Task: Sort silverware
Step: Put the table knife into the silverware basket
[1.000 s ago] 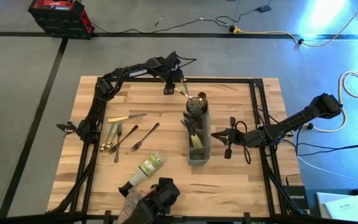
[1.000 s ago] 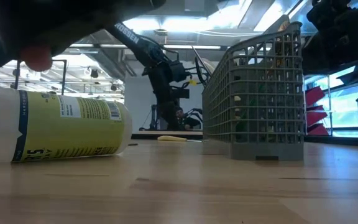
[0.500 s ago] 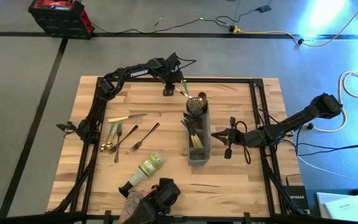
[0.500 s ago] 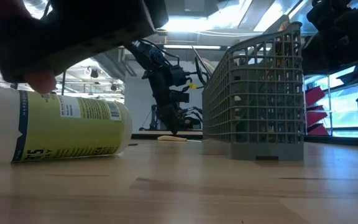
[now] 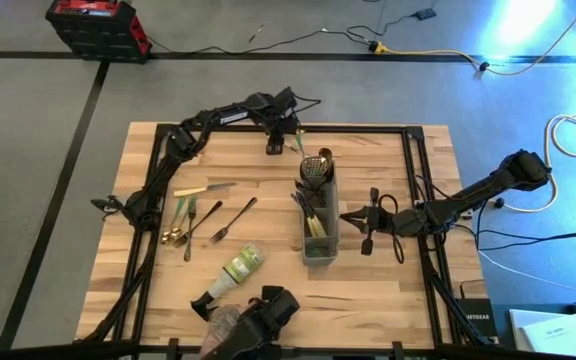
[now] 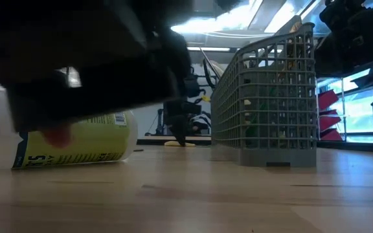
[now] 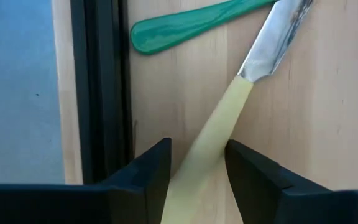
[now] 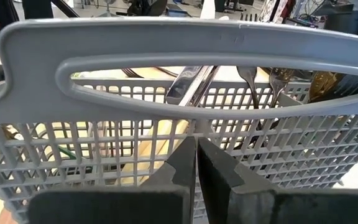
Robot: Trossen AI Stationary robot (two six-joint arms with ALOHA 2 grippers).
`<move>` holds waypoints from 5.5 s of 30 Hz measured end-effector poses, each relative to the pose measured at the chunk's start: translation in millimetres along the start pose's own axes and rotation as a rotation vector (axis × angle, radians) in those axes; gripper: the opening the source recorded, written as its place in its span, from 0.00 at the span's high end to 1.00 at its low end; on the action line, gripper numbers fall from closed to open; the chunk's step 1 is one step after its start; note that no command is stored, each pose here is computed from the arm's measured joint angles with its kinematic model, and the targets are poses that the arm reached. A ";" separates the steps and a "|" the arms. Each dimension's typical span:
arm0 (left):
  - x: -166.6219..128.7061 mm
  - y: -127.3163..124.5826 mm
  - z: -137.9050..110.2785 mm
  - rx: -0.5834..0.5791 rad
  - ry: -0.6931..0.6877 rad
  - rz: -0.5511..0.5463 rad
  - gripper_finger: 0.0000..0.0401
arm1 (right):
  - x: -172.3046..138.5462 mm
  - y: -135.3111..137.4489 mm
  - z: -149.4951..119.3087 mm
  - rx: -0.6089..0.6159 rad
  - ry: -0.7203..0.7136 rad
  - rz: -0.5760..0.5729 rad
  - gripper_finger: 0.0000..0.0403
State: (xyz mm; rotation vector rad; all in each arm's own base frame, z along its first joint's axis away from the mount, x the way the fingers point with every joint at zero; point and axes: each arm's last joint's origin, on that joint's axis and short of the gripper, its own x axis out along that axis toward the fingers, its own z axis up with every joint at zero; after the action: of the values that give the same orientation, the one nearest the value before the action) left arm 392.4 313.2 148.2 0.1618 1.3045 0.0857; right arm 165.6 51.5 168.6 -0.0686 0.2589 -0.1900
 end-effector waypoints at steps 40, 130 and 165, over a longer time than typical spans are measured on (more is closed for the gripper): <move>-67.5 -30.0 -15.1 -0.058 0.279 -0.146 0.88 | 0.0 0.4 -1.7 0.016 0.018 0.018 1.00; -66.0 -159.4 -171.9 -0.341 0.059 0.065 0.36 | 0.6 3.5 6.6 0.044 -0.016 0.089 1.00; -65.7 -168.7 -167.1 -0.233 0.077 0.030 0.77 | 0.6 3.4 6.6 0.043 -0.017 0.088 1.00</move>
State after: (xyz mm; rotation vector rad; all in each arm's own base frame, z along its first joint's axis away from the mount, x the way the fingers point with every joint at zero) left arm 209.2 148.7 140.1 -0.0212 1.3582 0.2700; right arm 168.5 55.0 174.5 -0.0163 0.2407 -0.1077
